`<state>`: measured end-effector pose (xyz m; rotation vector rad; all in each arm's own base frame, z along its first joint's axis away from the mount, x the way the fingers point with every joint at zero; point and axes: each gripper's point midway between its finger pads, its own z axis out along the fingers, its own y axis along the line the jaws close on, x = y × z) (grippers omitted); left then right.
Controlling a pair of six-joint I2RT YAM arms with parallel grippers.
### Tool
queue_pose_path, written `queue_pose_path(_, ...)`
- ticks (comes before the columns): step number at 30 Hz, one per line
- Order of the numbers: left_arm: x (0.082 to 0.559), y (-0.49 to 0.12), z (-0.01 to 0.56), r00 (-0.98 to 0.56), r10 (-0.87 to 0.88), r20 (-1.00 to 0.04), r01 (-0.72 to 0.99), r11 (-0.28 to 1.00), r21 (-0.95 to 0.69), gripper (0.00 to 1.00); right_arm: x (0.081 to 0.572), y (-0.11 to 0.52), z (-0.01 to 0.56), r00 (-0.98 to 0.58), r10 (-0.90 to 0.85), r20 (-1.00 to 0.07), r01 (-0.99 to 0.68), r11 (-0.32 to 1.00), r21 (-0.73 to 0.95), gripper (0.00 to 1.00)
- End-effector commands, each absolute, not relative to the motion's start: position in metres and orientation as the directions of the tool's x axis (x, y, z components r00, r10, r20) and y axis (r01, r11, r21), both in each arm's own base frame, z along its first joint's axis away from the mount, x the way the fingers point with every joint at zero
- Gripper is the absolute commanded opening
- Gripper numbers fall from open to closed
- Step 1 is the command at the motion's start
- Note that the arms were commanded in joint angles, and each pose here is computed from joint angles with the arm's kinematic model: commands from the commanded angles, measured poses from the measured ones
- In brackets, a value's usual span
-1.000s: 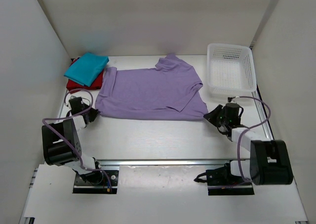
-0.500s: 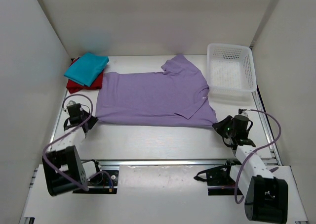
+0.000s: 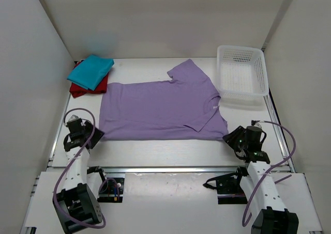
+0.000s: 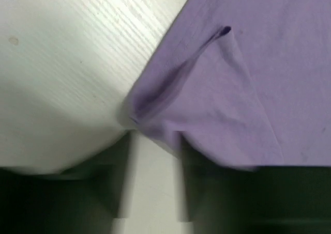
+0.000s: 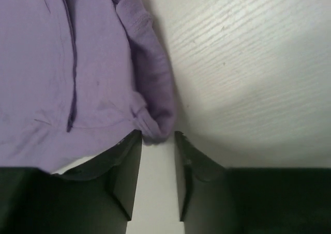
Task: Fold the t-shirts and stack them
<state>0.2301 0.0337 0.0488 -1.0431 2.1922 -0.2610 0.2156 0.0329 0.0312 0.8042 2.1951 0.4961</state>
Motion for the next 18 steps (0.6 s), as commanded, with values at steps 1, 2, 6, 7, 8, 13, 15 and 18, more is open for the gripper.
queue_pose_path(1,0.223,0.024,0.049,-0.475,-0.751,-0.458,-0.599,0.657,-0.457,0.77,0.229,0.025,0.058,-0.493,0.660,-0.567,0.367,0.748,0.553,0.35)
queue_pose_path(2,0.226,0.029,0.053,-0.460,-0.752,-0.471,-0.601,0.655,-0.458,0.90,0.228,0.027,0.059,-0.503,0.652,-0.568,0.357,0.755,0.551,0.48)
queue_pose_path(6,0.251,0.044,0.105,-0.397,-0.700,-0.593,-0.538,0.701,-0.468,0.99,0.244,0.029,0.098,-0.490,0.589,-0.643,0.267,0.803,0.533,0.53)
queue_pose_path(7,0.260,0.034,0.114,-0.408,-0.668,-0.622,-0.492,0.735,-0.467,0.99,0.250,0.039,0.108,-0.495,0.572,-0.654,0.198,0.807,0.557,0.47)
queue_pose_path(8,0.266,0.027,0.122,-0.401,-0.663,-0.632,-0.463,0.742,-0.485,0.98,0.252,0.047,0.109,-0.517,0.566,-0.643,0.175,0.804,0.568,0.40)
queue_pose_path(13,0.291,-0.065,0.135,-0.461,-0.588,-0.664,-0.191,0.797,-0.573,0.69,0.269,0.106,0.107,-0.577,0.466,-0.671,0.032,0.833,0.552,0.01)
queue_pose_path(15,0.291,-0.096,0.129,-0.512,-0.551,-0.659,-0.104,0.801,-0.589,0.62,0.275,0.120,0.095,-0.598,0.424,-0.680,0.022,0.857,0.515,0.00)
queue_pose_path(18,0.287,-0.135,0.118,-0.571,-0.493,-0.656,-0.005,0.801,-0.598,0.62,0.285,0.133,0.085,-0.633,0.412,-0.655,0.006,0.849,0.528,0.13)
